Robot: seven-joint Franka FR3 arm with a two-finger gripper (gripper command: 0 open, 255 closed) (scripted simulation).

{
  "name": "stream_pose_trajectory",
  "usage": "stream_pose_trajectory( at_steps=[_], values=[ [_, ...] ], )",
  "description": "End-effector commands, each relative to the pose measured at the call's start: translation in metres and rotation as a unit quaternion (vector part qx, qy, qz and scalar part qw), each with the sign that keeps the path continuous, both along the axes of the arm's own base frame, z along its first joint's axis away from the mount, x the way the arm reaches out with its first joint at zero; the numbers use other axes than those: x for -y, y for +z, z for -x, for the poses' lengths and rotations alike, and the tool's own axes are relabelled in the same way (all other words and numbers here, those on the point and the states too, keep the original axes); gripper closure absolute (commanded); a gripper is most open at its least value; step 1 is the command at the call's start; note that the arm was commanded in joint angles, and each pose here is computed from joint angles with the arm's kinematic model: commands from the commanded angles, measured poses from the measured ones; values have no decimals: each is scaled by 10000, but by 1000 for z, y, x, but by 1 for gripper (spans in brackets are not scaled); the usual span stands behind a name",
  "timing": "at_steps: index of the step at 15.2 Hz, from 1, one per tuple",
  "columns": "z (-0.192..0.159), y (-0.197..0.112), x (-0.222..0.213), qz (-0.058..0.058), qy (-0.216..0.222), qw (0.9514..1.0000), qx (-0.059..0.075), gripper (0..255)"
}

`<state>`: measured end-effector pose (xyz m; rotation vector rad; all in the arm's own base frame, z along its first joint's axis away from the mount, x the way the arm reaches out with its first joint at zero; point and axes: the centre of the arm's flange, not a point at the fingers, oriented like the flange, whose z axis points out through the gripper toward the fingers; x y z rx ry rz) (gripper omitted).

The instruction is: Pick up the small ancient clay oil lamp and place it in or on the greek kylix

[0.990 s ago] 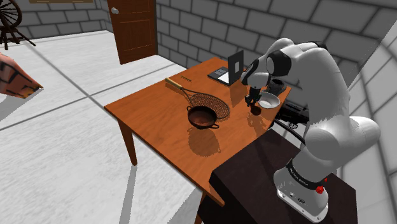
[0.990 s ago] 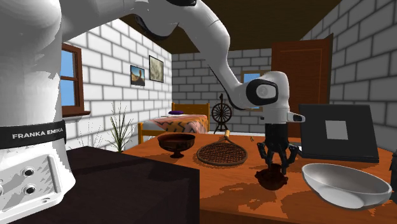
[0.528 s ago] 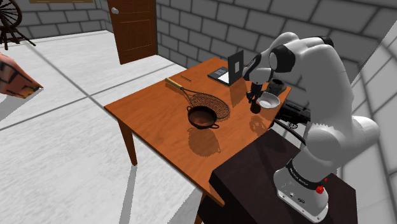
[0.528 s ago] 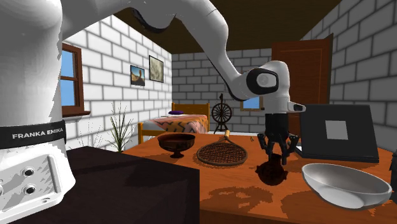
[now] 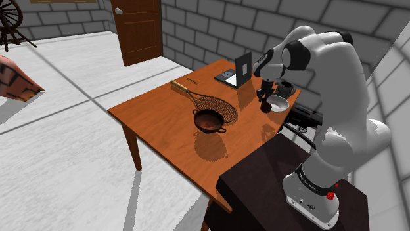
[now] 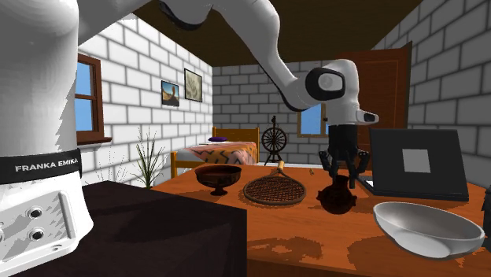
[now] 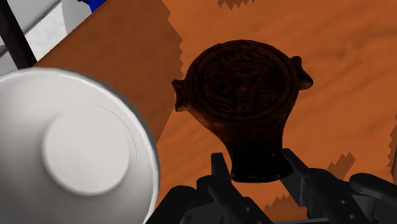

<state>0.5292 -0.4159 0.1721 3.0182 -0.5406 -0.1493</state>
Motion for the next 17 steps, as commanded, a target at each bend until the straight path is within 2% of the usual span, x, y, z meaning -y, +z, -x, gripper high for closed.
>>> stream_pose_trajectory(
  at_steps=[1, 12, 17],
  values=[
    [0, 11, 0, 0, 0, 10000, 0, 255],
    [0, 63, 0, 0, 0, 10000, 0, 255],
    [-15, 63, -64, 0, 0, 10000, 0, 255]
  ],
)
